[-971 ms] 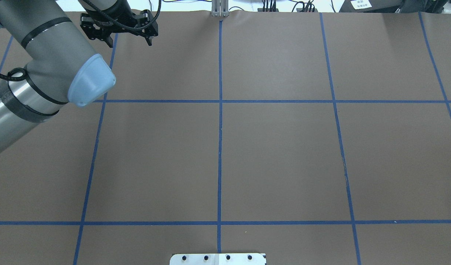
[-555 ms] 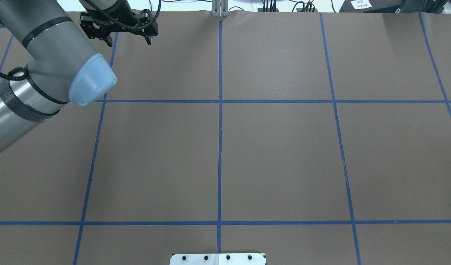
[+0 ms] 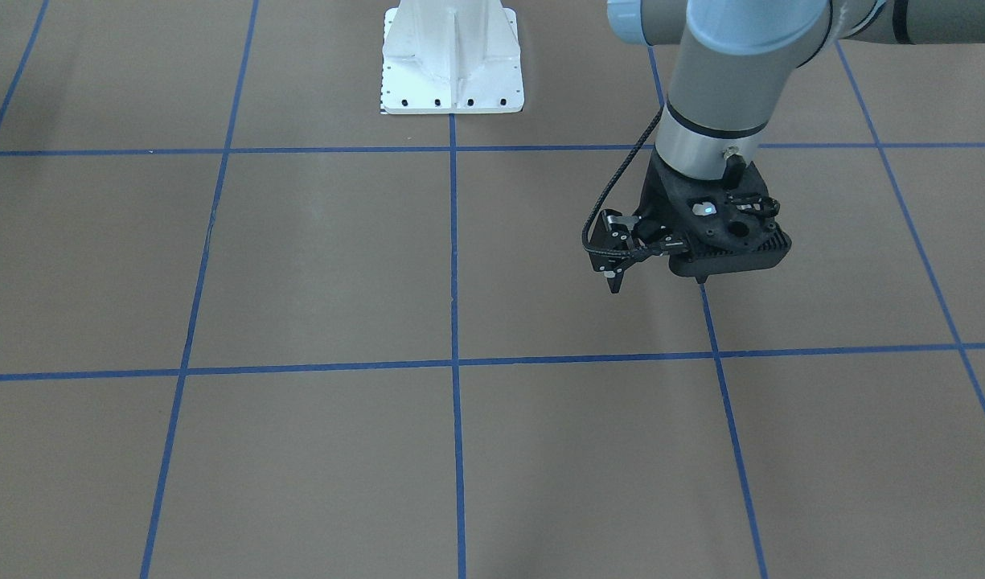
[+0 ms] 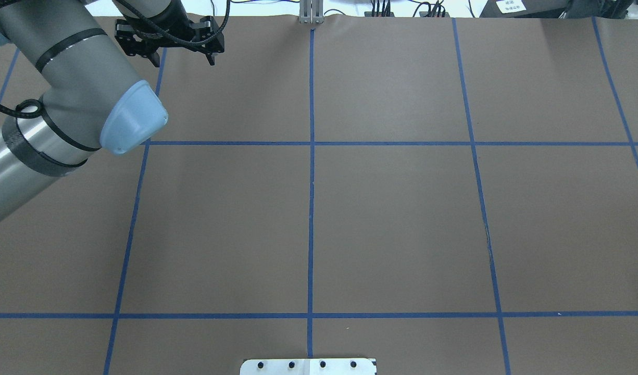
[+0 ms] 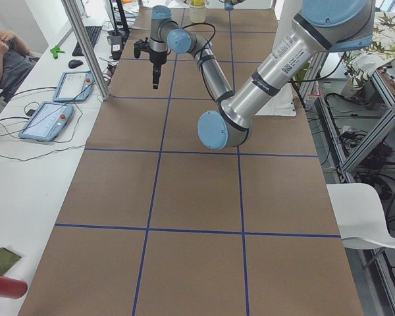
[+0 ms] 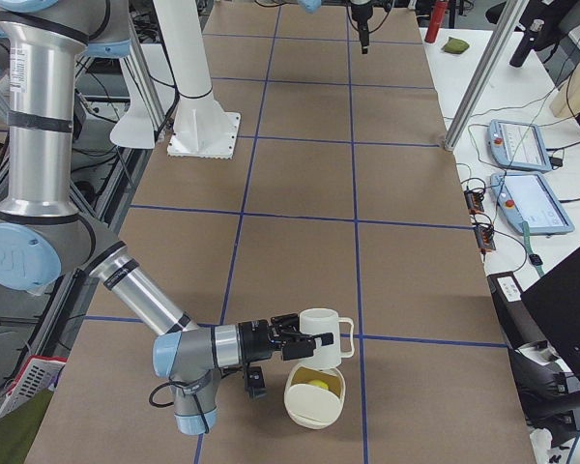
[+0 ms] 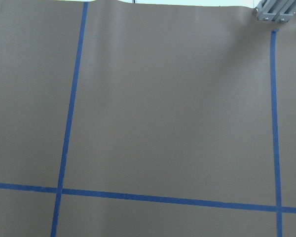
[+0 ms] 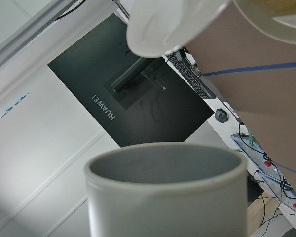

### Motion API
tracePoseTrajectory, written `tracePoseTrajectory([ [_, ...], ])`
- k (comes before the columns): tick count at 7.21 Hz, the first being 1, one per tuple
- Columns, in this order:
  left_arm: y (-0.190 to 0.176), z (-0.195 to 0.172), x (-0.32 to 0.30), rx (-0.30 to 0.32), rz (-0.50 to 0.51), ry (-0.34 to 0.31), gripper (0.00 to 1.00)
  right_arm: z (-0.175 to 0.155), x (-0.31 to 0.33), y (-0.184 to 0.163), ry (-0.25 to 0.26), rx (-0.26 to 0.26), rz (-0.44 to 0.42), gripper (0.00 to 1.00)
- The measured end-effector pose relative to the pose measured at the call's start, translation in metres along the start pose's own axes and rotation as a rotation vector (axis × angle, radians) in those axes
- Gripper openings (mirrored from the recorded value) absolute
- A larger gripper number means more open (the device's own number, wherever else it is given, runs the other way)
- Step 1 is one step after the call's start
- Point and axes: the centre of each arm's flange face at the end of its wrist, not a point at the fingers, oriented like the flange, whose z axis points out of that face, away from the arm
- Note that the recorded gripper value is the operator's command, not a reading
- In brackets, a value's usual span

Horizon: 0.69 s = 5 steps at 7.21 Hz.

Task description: Left arm hands cup to right arm to dump lemon

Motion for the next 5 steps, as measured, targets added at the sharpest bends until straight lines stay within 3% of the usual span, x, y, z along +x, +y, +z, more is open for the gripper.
tracePoseTrajectory([
  [5, 0.0027, 0.0024, 0.0035, 0.009, 0.008, -0.008, 1.0, 0.0024, -0.0009, 0.006, -0.002, -0.019, 0.028, 0.01],
])
